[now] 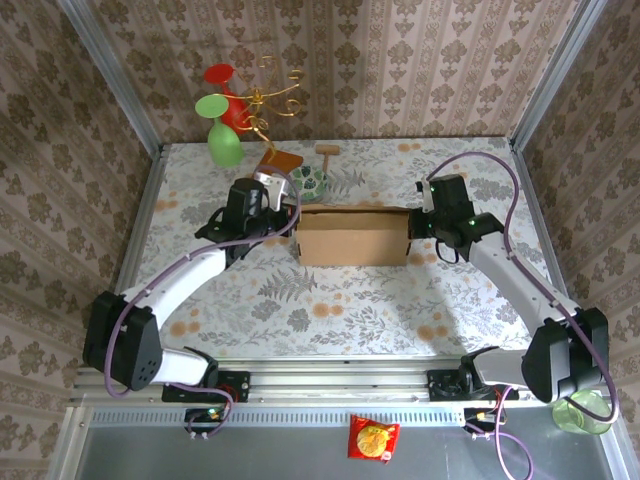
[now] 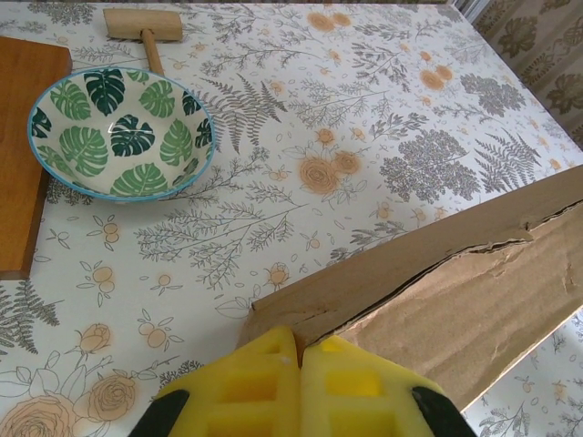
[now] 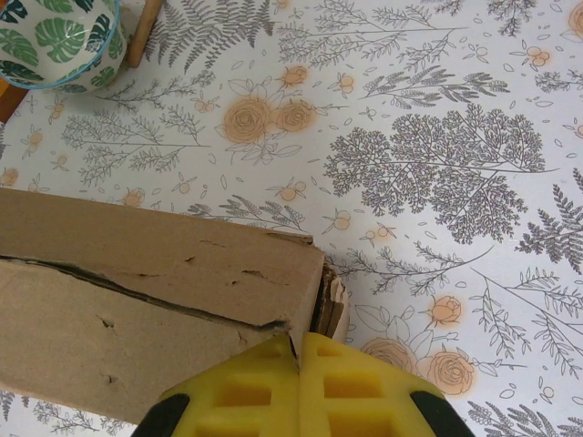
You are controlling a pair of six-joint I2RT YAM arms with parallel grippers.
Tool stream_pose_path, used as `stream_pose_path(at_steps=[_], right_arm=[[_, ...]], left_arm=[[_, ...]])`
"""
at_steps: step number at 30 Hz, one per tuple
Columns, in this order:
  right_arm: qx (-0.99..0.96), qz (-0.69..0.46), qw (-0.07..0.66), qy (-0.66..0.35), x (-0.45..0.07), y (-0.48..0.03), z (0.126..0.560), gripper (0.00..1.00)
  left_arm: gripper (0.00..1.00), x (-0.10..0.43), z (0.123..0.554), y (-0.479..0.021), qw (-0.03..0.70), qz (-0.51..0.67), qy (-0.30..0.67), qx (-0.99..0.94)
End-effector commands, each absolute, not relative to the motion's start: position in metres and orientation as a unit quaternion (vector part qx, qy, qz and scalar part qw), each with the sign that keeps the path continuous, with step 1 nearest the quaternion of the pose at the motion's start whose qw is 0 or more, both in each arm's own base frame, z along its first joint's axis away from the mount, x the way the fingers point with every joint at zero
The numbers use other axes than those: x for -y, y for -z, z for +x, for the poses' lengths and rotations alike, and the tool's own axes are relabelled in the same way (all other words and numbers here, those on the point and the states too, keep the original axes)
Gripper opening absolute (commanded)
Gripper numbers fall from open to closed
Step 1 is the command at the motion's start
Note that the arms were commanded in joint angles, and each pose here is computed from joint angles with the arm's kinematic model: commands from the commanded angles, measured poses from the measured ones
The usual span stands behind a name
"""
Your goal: Fold the paper box
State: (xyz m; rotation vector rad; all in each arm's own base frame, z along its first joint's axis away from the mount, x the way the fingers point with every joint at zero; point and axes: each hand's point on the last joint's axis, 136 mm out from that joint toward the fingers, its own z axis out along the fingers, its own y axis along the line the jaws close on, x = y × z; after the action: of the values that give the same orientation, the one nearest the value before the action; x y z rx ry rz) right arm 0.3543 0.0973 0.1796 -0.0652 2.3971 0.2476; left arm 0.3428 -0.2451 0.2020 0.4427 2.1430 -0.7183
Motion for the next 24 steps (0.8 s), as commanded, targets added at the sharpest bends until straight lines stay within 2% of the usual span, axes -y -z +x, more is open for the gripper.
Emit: stream_pose_path(at_steps=[1,24], right_arm=[[-0.936,-0.046,0.335,-0.099,-0.103,-0.162,0.339,0.00],[-0.937,-0.057,0.332,-0.093,-0.104,-0.158,0.339,0.00]], left_arm=[[0.00,0.251,0.310,-0.163,0.333,0.181,0.299,-0.876],[0.00,0.248,0.299,-0.143,0.321,0.151,0.316,-0.880]])
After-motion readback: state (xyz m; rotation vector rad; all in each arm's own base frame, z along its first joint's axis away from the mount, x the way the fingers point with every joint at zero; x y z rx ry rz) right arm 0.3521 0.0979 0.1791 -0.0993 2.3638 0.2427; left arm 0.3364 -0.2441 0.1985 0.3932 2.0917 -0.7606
